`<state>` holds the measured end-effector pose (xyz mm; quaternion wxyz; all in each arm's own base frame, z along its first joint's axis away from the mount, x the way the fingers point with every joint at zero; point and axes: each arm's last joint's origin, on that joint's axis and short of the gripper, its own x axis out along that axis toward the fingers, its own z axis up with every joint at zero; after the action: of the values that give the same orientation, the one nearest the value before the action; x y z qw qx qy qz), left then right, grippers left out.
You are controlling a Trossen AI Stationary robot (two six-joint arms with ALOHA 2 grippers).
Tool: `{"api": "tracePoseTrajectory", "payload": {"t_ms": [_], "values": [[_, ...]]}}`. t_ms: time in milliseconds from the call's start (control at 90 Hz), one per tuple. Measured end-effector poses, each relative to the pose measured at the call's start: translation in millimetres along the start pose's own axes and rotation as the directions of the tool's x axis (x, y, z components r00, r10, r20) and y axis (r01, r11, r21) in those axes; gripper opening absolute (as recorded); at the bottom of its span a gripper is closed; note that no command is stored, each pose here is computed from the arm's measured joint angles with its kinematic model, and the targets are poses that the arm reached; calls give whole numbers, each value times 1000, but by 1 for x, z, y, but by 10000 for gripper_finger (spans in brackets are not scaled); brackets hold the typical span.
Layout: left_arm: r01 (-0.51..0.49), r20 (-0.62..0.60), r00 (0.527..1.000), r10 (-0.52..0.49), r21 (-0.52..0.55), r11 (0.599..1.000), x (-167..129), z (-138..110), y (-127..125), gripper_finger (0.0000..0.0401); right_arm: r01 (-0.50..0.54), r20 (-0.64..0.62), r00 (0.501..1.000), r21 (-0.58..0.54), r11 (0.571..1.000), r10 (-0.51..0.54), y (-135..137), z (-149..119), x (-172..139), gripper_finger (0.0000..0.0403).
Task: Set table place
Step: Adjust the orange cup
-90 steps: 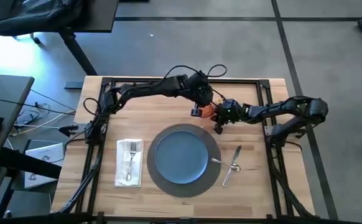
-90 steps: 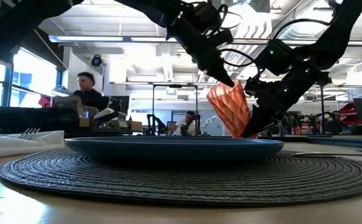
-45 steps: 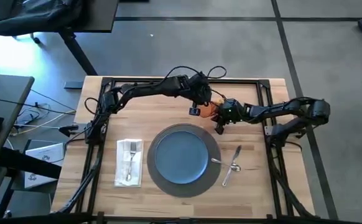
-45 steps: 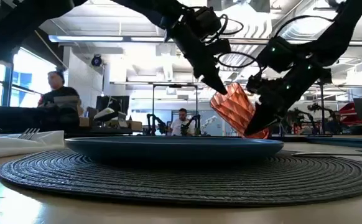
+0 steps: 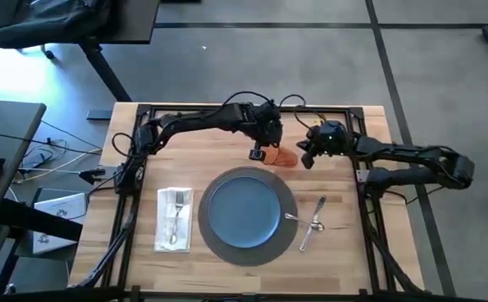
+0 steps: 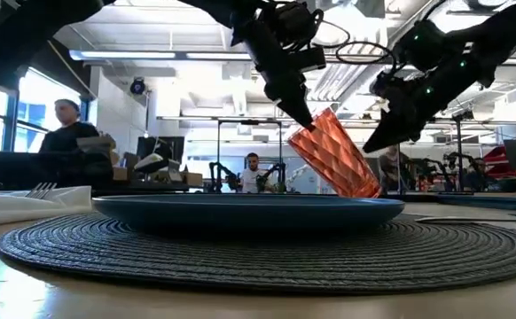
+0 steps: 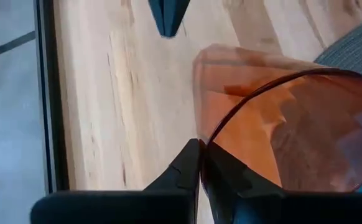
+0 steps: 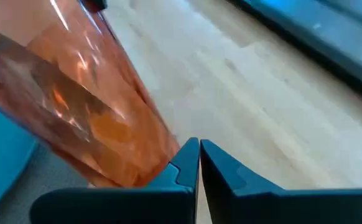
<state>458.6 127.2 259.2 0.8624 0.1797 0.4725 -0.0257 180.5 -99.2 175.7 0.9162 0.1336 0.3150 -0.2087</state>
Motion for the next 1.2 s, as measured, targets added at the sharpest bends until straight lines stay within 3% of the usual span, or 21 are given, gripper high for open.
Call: {"api": "tracePoseTrajectory", "payload": {"t_ms": [144,289,522,733,1000,1200], "values": [[-3,-4,1000,3,-7,1000,0,2,-3,1,-95,-111,989,26,995,98,4,-12,18,0],[-1,1,1000,1,-8,1000,-8,3,-3,0,-115,-153,981,20,993,117,9,-17,25,0],[-20,45,999,21,-6,1000,-16,8,-3,0,-140,-130,981,31,990,143,16,-18,40,0],[32,91,995,-32,2,1000,-16,12,-6,0,-144,-101,984,29,989,147,21,-23,64,0],[12,102,995,-10,-16,1000,-3,3,0,2,-143,-86,985,54,988,147,21,-26,73,0],[1,105,994,1,-16,1000,3,2,2,46,-147,-85,985,72,987,153,22,-26,73,0]]}}
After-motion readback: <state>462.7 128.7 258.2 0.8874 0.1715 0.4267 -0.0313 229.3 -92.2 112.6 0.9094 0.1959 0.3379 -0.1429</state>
